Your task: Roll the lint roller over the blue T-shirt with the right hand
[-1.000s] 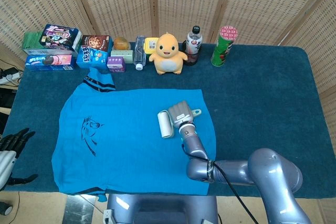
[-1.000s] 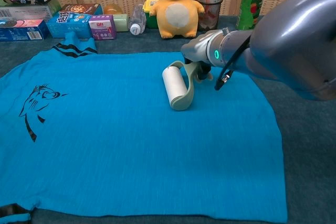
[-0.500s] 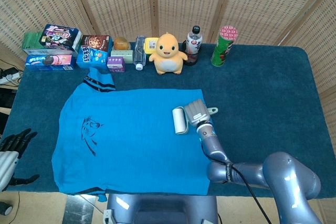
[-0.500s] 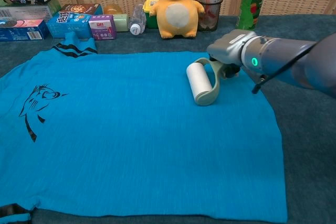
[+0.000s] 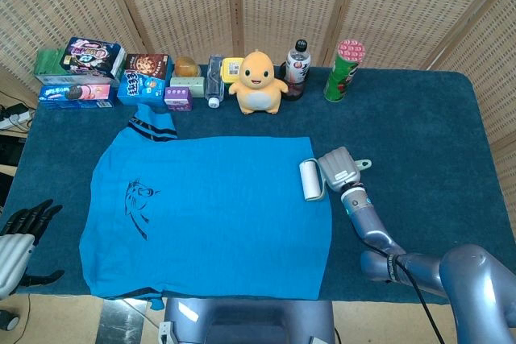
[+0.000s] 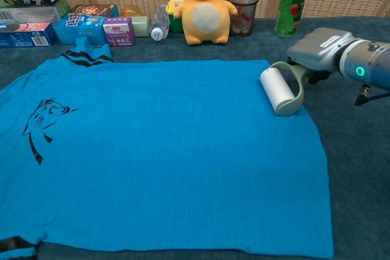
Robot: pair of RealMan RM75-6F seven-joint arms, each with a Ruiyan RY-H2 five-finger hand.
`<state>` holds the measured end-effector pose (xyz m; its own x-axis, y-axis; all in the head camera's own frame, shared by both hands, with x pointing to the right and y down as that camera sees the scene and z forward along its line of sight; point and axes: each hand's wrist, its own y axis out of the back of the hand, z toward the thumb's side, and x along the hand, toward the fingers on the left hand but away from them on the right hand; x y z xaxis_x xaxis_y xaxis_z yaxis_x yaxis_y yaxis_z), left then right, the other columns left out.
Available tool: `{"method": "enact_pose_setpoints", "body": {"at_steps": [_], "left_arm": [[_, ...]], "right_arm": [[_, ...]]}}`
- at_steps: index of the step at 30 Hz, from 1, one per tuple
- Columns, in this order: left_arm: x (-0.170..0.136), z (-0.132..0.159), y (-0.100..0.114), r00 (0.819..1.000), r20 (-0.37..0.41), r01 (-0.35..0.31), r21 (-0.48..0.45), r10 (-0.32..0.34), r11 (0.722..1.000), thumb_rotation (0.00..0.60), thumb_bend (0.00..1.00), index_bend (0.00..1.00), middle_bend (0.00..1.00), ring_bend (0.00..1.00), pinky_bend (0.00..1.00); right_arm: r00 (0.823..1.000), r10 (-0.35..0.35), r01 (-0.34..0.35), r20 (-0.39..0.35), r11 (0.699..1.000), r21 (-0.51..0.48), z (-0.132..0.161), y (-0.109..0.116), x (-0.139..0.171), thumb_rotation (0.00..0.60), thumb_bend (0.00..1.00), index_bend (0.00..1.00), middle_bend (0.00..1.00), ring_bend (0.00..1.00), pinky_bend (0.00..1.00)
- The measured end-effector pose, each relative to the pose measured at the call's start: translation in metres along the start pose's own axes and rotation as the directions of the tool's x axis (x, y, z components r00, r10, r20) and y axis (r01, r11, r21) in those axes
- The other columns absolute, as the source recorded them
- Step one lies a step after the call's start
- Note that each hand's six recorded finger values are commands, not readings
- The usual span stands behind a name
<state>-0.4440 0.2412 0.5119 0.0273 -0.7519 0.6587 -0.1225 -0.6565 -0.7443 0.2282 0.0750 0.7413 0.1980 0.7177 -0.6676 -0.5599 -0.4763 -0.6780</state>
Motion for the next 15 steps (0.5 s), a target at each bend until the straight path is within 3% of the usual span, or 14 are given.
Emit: {"method": "enact_pose_setpoints", "body": {"at_steps": [5, 8, 15], "left_arm": [[0.0, 0.0, -0.001, 1.0, 0.0, 0.003, 0.001, -0.003, 1.0, 0.6, 0.11, 0.0, 0.0, 0.0, 0.0], [0.0, 0.001, -0.001, 1.0, 0.001, 0.004, -0.001, -0.004, 1.0, 0.6, 0.11, 0.0, 0.0, 0.0, 0.0], [-0.002, 0.0, 0.0, 1.0, 0.005, 0.002, -0.006, -0.002, 1.0, 0.6, 0.11, 0.0, 0.0, 0.0, 0.0]], "right_arm": [[1.0, -0.011, 0.011, 0.006, 1.0, -0.003, -0.013, -0.003, 0.002, 0.6, 1.0, 0.55, 0.74, 0.9, 1.0], [0.999, -0.03, 0.03, -0.015, 0.999, -0.037, -0.016, 0.006, 0.005, 0.6, 1.0, 0.55, 0.74, 0.9, 1.0], [0.998, -0.046, 0.036, -0.041, 0.975, -0.219, -0.029, 0.036, 0.0, 0.6, 1.0, 0.55, 0.74, 0.89, 1.0]]}}
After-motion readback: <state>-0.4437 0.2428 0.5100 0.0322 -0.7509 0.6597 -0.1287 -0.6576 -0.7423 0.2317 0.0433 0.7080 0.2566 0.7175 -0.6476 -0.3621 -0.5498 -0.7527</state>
